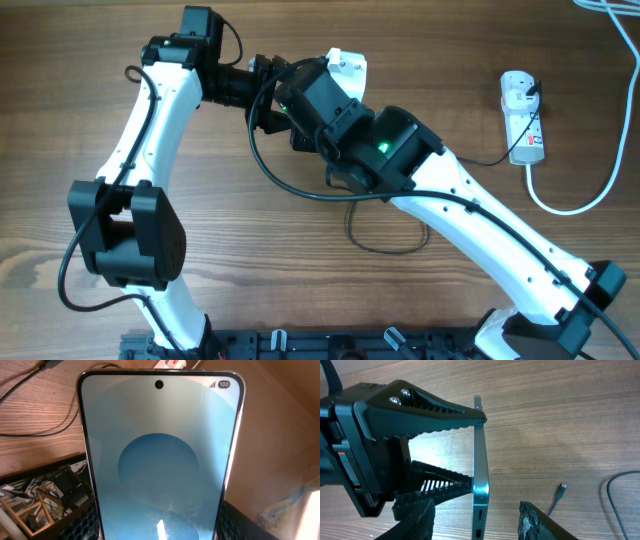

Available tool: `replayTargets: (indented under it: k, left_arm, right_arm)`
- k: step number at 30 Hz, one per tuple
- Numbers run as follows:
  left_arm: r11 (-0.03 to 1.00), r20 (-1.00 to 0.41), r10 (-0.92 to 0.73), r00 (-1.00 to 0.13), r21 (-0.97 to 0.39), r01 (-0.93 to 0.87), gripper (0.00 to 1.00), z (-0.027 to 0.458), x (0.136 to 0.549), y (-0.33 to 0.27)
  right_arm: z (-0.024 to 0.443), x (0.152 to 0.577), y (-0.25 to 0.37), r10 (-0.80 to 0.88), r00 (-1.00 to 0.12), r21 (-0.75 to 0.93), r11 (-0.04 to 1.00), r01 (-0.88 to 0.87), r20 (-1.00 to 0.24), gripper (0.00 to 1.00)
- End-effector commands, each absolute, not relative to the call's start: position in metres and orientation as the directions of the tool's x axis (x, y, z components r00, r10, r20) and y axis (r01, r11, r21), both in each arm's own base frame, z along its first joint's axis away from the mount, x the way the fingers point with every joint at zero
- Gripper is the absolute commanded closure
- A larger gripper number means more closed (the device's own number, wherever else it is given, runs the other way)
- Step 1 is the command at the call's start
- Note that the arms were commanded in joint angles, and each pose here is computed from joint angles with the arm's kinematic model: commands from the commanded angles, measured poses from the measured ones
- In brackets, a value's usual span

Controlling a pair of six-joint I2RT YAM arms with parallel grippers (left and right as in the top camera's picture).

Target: Plug charger to phone and switch on socket

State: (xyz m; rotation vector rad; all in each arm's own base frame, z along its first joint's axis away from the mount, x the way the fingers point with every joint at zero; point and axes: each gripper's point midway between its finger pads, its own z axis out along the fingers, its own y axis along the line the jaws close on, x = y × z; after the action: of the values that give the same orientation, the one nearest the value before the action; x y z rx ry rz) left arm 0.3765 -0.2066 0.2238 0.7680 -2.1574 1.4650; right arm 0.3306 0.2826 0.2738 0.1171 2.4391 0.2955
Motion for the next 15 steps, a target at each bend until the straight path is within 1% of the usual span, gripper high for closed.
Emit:
replayTargets:
  k: [1,3,7,10,15]
  left_arm:
    - [0.268,0.607,-0.189,-0.772,-0.724,-0.635,0.35,0.243,0.372,-0.206]
    - [0.258,0.612,-0.174,-0.772,-0.728,-0.635,0.35,0.245,0.371,-0.207]
    - [0.258,0.612,-0.17,-0.772,-0.728,-0.635,0.35,0.246,0.37,-0.208]
    - [0.259,0.612,-0.169,-0.772,-0.729,-0.634,0.35,0.246,0.37,-0.209]
    - [0.259,0.612,-0.17,-0.773,-0.729,-0.634,0.34,0.246,0.37,-0.209]
  right_arm:
    - [0.273,0.337,0.283,0.174,-0.756,0.232,0.972,0.031,-0.631,0.44]
    - [0.265,0.34,0.285,0.141,-0.763,0.2,0.98,0.016,-0.631,0.44]
    - [0.253,0.343,0.289,0.133,-0.773,0.184,0.983,0.021,-0.62,0.44]
    - [0.255,0.345,0.29,0.137,-0.768,0.191,0.981,0.019,-0.625,0.44]
    - [0.256,0.345,0.291,0.139,-0.765,0.195,0.981,0.018,-0.628,0.47]
